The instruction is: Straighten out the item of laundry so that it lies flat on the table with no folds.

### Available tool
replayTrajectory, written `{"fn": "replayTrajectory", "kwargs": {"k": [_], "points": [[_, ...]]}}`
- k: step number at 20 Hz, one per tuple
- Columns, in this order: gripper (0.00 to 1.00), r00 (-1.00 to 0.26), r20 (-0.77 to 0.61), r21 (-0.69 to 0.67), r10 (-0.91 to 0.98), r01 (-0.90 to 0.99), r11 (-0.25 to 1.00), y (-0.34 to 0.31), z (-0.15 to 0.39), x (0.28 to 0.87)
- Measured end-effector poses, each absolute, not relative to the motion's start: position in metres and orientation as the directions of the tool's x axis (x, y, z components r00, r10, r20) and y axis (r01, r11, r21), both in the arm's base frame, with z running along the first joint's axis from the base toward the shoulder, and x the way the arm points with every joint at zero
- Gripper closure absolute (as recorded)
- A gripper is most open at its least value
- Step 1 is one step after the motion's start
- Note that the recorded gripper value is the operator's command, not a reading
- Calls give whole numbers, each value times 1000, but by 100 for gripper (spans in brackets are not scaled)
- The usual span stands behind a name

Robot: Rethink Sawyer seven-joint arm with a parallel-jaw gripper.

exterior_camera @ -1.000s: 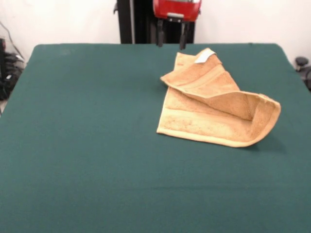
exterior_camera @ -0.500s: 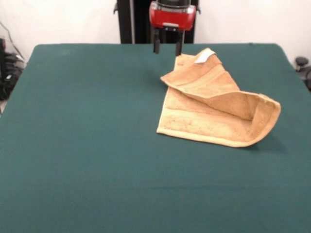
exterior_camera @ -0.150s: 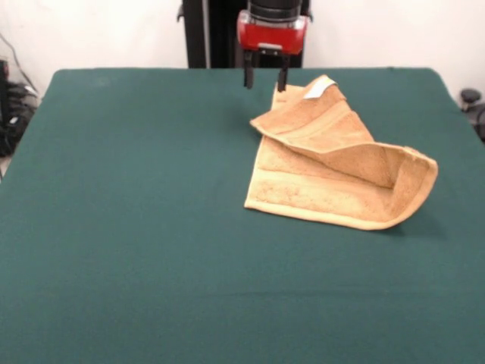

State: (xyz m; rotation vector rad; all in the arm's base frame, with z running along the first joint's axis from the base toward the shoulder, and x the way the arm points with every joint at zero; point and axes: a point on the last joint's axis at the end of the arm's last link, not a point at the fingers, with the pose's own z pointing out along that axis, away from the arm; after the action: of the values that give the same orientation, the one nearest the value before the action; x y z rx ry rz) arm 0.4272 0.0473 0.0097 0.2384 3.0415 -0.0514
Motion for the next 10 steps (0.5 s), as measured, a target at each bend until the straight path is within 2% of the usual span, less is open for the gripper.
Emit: {"fn": "replayTrajectory", "kwargs": {"k": [10], "points": [[0, -985, -77, -22, 151, 153, 988, 50, 0, 420]]}}
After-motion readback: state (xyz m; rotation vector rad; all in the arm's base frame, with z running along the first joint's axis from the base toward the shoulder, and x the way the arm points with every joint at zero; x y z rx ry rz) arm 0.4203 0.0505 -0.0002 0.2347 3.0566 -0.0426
